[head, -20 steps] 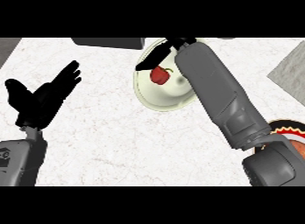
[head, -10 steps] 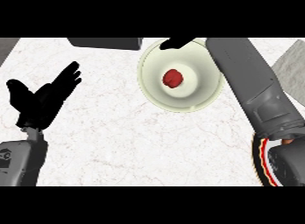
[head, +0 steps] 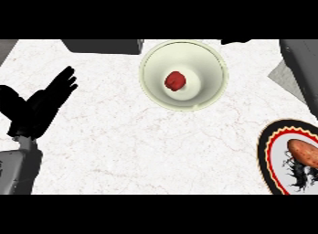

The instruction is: Pick the bell pepper from the plate and place it in the bowl

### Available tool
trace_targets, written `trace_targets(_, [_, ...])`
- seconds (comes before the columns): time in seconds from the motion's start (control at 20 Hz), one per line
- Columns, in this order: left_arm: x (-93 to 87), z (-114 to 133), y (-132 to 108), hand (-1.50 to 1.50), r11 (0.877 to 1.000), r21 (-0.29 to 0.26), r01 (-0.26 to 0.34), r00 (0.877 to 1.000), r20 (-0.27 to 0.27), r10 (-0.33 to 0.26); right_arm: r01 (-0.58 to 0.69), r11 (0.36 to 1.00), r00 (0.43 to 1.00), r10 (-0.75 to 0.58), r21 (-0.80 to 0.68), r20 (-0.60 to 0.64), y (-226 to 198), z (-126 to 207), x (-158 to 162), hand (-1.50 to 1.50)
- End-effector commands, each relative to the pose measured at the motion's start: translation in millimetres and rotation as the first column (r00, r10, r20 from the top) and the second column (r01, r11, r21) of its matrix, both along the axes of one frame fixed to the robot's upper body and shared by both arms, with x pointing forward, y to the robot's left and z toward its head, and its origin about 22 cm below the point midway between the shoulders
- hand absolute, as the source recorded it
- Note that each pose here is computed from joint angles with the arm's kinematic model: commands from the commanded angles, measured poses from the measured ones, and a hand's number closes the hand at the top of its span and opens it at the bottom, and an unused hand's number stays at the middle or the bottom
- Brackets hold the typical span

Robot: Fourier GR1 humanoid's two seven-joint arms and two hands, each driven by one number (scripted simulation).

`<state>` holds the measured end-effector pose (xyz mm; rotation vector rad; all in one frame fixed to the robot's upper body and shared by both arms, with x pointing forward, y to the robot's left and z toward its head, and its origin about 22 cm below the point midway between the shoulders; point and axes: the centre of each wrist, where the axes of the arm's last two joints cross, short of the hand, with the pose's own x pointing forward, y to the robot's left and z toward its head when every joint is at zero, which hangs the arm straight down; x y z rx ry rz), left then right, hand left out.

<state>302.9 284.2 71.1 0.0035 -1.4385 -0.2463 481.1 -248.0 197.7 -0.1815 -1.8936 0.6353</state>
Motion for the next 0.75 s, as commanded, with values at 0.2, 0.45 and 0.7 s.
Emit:
trace_targets(0.2, [-4.2,0,28,0.0,0.999,0.001,-0.032,0.999,0.01,0.032,-0.216,0.967,0.976,0.211,0.134,0.053,-90,18,-19,-1.5])
trace_targets(0.45, [-19.8,-15,18,0.0,0.999,-0.006,-0.052,0.998,-0.023,0.052,-0.343,0.904,0.937,0.348,0.255,0.029,-140,-6,-42,-1.5])
trace_targets(0.7, [-23.0,-18,26,0.0,0.997,-0.009,-0.071,0.997,-0.036,0.071,-0.383,0.887,0.919,0.394,0.258,0.007,-177,-6,-64,1.5])
